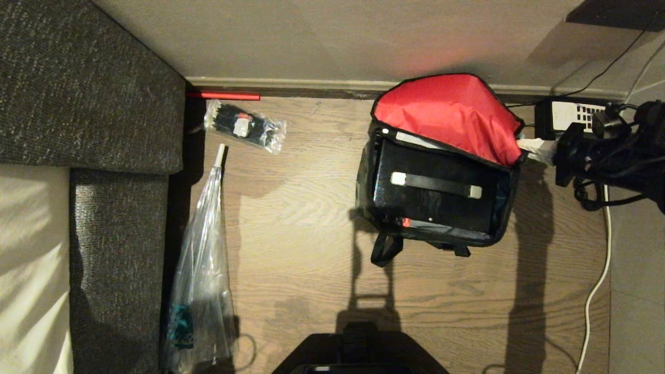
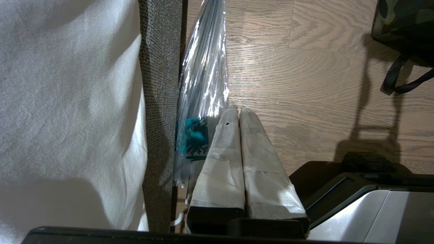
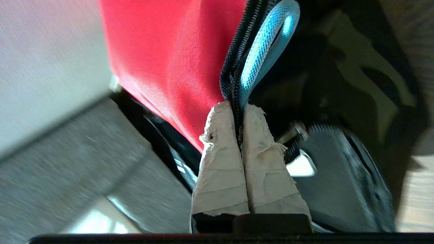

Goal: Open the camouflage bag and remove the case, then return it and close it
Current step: Close the top of the storage box

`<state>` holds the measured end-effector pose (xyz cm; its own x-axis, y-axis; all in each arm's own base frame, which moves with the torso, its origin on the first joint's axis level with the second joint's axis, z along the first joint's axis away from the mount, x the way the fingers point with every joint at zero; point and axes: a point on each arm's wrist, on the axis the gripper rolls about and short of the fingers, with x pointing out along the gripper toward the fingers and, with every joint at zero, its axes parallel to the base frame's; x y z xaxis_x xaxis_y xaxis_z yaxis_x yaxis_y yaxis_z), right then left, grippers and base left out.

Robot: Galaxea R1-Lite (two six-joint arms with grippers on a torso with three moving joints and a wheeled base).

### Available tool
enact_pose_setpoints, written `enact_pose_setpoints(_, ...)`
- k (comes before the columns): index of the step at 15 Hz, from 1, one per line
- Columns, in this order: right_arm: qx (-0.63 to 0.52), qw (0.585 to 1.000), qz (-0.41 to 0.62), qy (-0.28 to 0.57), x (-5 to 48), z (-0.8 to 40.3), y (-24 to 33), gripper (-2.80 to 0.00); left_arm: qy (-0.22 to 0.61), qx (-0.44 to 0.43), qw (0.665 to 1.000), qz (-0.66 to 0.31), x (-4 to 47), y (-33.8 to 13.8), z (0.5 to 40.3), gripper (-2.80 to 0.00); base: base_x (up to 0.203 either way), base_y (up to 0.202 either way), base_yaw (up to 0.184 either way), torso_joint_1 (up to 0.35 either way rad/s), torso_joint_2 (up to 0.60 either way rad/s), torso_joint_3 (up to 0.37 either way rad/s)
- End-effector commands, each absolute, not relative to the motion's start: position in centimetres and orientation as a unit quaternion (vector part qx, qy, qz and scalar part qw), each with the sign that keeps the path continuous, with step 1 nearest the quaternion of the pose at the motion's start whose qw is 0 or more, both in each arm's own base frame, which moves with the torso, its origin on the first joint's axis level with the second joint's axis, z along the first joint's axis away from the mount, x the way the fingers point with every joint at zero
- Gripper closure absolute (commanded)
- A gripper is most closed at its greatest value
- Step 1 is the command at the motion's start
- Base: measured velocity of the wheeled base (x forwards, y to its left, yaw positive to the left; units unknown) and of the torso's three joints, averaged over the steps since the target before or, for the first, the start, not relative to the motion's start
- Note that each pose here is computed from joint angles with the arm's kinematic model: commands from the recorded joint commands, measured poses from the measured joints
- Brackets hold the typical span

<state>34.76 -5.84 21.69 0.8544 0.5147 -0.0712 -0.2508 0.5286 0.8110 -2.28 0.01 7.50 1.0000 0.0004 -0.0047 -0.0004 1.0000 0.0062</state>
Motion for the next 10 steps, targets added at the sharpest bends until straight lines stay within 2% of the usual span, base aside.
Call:
enact_pose_setpoints(1, 0.406, 0.872, 0.228, 0.15, 33.7, 21.7, -5.6, 0.0, 0.003, 0.003, 1.0, 0.0, -2.3, 0.0, 7.5, 0.0, 0.0, 0.0, 0.0, 0.0, 0.0, 0.0)
enact_pose_setpoints(10, 0.292, 0.912, 0.237, 0.164, 31.9, 19.0, -4.5, 0.0, 0.003, 0.003, 1.0, 0.0, -2.3, 0.0, 7.5, 0.0, 0.0, 0.0, 0.0, 0.0, 0.0, 0.0)
